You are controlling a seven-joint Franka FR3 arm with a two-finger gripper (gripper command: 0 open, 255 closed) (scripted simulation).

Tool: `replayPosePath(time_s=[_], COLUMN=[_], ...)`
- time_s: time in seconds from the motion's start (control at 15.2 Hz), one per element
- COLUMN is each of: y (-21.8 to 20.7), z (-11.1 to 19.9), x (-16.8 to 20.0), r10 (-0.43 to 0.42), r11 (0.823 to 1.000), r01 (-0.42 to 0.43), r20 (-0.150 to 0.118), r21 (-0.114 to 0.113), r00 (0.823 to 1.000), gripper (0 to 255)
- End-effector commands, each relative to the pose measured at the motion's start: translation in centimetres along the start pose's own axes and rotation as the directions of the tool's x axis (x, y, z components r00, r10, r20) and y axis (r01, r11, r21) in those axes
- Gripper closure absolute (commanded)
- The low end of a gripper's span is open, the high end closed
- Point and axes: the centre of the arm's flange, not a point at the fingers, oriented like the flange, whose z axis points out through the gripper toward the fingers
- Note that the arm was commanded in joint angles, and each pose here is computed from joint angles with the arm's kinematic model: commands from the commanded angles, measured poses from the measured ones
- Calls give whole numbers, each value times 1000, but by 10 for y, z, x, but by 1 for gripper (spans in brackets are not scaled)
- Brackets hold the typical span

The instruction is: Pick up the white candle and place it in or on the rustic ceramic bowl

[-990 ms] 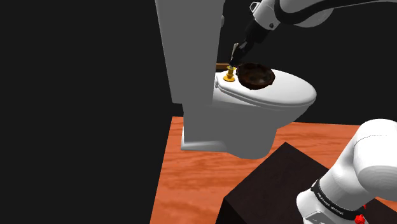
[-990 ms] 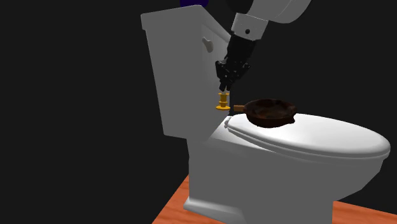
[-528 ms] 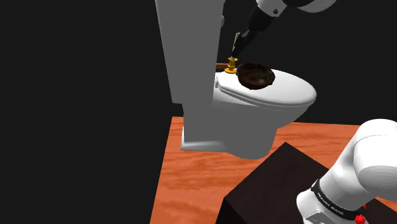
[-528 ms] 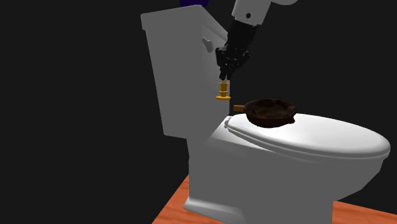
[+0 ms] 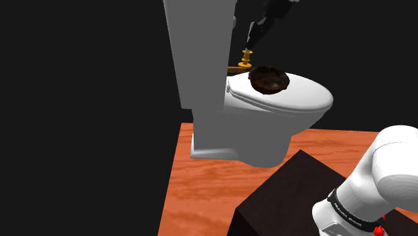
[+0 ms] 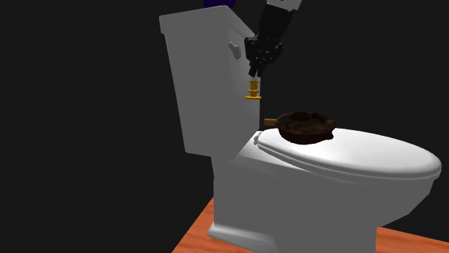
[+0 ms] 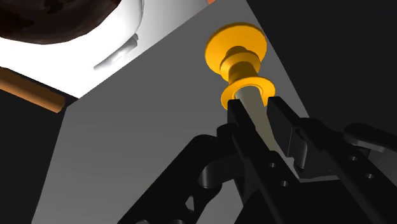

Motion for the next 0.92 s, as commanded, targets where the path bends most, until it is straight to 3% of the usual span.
replayPosePath(time_s=[0.0,0.86], y=[12,177], z=[-5,-30], x=[-2,-42], r10=[0,0], r11=[1000,1000], r01=[0,0], r20=[0,0], r21=[0,0], r00=[1000,1000], gripper=[255,255])
